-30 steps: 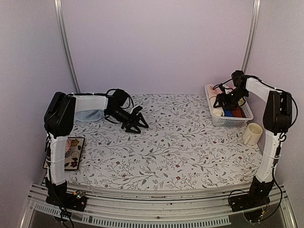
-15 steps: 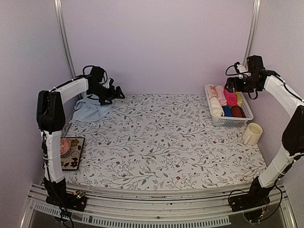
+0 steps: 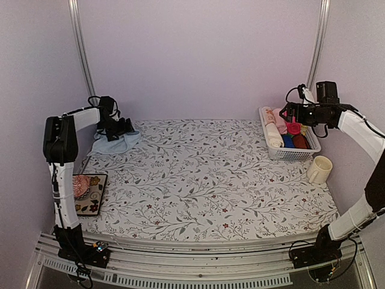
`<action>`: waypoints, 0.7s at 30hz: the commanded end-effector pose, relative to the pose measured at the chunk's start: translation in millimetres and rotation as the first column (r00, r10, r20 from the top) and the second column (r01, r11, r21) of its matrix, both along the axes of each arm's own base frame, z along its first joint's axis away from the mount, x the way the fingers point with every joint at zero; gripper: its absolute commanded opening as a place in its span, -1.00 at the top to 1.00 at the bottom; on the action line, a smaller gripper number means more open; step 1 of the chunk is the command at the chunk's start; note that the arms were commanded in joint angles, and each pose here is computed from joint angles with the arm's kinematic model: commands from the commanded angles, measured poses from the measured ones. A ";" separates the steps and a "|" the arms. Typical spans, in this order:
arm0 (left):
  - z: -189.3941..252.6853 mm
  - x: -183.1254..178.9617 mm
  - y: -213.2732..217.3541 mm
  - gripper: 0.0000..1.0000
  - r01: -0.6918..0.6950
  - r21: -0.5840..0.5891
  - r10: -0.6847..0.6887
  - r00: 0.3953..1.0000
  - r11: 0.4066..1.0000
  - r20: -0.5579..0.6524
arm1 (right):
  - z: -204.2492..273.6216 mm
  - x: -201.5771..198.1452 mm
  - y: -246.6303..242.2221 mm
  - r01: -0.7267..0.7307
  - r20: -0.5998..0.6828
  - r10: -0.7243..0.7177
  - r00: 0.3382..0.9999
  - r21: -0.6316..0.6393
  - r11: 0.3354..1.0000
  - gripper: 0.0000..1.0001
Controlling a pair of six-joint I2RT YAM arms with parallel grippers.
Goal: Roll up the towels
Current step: Move the towel to the center of the board.
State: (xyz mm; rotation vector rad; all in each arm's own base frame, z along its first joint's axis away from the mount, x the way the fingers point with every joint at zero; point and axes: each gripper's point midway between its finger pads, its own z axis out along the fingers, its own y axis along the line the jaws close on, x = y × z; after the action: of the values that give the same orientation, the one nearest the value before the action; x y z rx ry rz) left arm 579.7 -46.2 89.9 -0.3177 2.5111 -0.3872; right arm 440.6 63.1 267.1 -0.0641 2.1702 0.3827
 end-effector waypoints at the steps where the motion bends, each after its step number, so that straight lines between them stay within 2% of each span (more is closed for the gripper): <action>1: -32.5 -6.2 -2.3 -0.83 -0.012 0.014 0.012 0.999 1.000 -0.036 | 27.5 -8.8 10.6 -0.031 0.071 0.029 0.997 0.034 0.999 -0.98; 6: -60.9 -12.9 -5.9 -0.59 -0.009 0.005 0.009 0.996 1.000 -0.087 | 25.2 -14.1 16.1 -0.043 0.059 0.040 0.997 0.038 0.998 -0.98; 9: -62.5 -10.7 -7.3 -0.18 -0.003 -0.002 0.003 0.997 1.000 -0.075 | 26.6 -16.4 19.7 -0.048 0.061 0.045 0.997 0.039 0.998 -0.98; 10: -60.4 -8.7 -8.3 0.11 0.000 -0.002 0.000 0.998 1.000 -0.064 | 26.6 -16.6 20.7 -0.049 0.061 0.046 0.997 0.038 0.998 -0.98; 12: -56.5 -4.6 -11.2 0.43 0.013 0.001 -0.013 0.999 1.000 -0.042 | 26.2 -16.5 21.0 -0.047 0.060 0.045 0.997 0.036 0.998 -0.99; 16: -55.3 -2.0 -23.2 0.93 0.054 0.002 -0.054 0.998 0.999 -0.036 | 27.1 -16.0 23.8 -0.053 0.061 0.050 0.997 0.040 0.998 -0.99; 17: -55.1 -1.7 -25.5 1.00 0.066 0.008 -0.065 0.997 0.998 -0.037 | 28.1 -15.9 25.4 -0.060 0.063 0.057 0.996 0.043 0.997 -0.98; 21: -47.4 -4.4 -49.4 1.00 0.152 0.008 -0.152 0.988 0.988 -0.023 | 33.7 -16.7 39.5 -0.130 0.084 0.125 0.989 0.056 0.990 -0.93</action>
State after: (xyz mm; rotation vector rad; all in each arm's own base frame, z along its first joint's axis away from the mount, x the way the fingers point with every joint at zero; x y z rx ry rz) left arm 573.5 -65.6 36.5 -0.2668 2.5725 -0.3908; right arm 427.9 85.9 283.8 -0.1084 2.1344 0.4492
